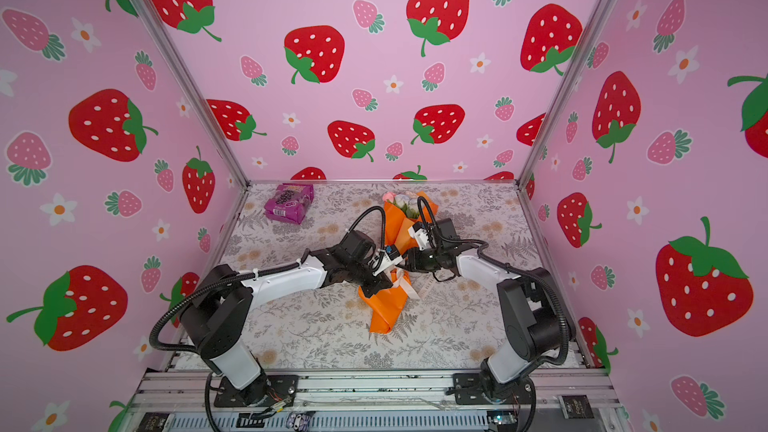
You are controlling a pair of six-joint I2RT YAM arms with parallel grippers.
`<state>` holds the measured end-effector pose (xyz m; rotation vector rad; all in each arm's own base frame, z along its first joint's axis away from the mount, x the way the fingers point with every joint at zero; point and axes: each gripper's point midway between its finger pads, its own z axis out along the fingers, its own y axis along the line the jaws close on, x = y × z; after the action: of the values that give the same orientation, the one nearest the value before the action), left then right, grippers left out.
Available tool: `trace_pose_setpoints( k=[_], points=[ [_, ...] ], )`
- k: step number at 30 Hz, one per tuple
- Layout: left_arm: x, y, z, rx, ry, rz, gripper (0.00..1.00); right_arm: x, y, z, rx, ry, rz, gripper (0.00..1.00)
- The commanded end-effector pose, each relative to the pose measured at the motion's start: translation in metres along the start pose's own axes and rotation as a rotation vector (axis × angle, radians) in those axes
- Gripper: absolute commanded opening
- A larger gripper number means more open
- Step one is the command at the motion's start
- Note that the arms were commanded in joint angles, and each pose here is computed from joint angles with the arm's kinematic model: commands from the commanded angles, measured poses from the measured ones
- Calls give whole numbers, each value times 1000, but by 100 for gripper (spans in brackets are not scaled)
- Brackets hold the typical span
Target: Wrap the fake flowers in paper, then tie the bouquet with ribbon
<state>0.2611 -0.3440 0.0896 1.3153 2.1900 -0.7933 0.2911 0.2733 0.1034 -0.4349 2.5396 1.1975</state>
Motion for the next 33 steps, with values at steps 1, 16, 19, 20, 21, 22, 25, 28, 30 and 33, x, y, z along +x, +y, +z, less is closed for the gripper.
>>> trace_pose_setpoints(
  k=[1, 16, 19, 20, 21, 22, 25, 28, 30, 33],
  points=[
    [-11, -2, -4, -3, -16, 17, 0, -7, 0, 5, -15, -8, 2, 32],
    [-17, -3, -8, -5, -27, 1, 1, -10, -7, 8, 6, -39, -5, 14],
    [-22, -3, -17, -16, -42, -21, 23, -10, -6, 6, 10, -46, -9, 10],
    [-25, -3, -21, -16, -54, -33, 27, -10, -6, 5, 10, -47, -11, 9],
    [-27, -5, -27, -10, -68, -50, 30, -10, -6, 5, 10, -47, -11, 9],
    [-29, -4, -33, -9, -83, -76, 34, -10, -5, 4, 10, -48, -11, 9],
    [-40, -2, -59, 34, -158, -155, 40, -10, -5, 3, 13, -49, -9, 8],
    [-49, 14, -85, 31, -251, -255, 47, -10, -5, 3, 14, -49, -7, 8],
    [-49, 36, -99, 6, -304, -380, 50, -11, -4, 2, 15, -53, -9, 8],
    [-41, 65, -102, -4, -306, -558, 51, -10, -5, 2, 17, -53, -5, 8]
  ],
)
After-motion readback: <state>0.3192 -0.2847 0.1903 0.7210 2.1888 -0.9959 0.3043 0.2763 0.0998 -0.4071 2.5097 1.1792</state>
